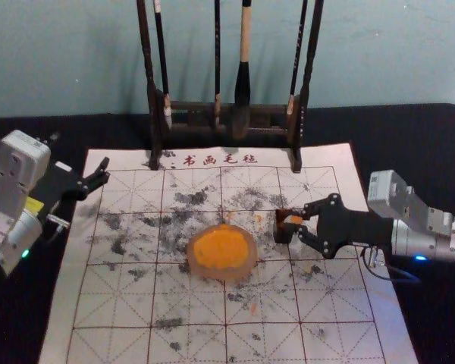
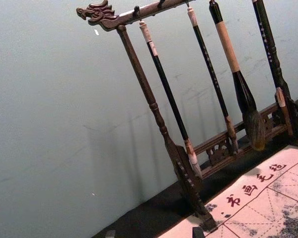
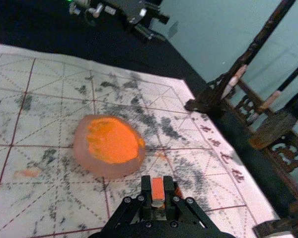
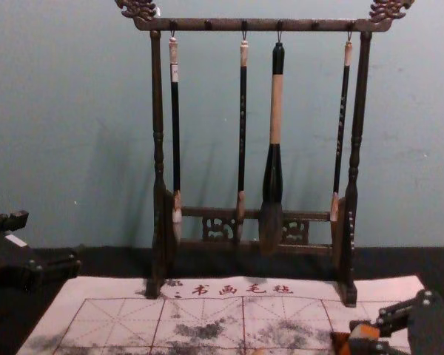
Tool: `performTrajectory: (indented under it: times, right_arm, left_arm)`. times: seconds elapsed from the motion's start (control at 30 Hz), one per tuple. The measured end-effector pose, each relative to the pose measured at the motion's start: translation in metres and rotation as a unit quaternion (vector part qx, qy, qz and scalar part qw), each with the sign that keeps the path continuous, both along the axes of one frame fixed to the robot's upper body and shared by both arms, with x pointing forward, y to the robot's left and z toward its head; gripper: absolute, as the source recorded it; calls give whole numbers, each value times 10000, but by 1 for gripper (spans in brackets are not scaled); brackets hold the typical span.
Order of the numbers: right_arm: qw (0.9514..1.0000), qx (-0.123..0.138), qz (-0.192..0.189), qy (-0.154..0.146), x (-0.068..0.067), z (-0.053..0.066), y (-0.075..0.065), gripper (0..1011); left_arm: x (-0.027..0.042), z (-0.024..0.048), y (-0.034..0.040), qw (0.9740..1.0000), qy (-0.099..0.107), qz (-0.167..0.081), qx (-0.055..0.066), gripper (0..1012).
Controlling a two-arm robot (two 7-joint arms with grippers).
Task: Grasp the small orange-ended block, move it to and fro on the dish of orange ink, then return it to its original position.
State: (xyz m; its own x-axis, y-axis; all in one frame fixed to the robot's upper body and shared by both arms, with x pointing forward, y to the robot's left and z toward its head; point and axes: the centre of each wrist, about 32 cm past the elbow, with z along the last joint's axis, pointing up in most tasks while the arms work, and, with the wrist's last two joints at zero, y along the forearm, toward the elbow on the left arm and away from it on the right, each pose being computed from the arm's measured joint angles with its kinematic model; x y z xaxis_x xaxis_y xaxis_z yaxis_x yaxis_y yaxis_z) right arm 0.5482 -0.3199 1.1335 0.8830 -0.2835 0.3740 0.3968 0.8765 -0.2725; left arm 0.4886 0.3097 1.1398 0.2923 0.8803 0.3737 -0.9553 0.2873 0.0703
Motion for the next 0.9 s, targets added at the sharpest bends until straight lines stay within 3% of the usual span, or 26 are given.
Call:
performTrajectory:
  times: [0.6,0.9]
  right_arm:
    - [9988,447,-188,-55,-51,189,-78,123]
    - [9971,706,-293,-1,-82,441,-14,123]
  left_arm:
    - [0,0,0,10000,0,0,1,1001]
    - [0,0,0,10000,0,0,0,1001]
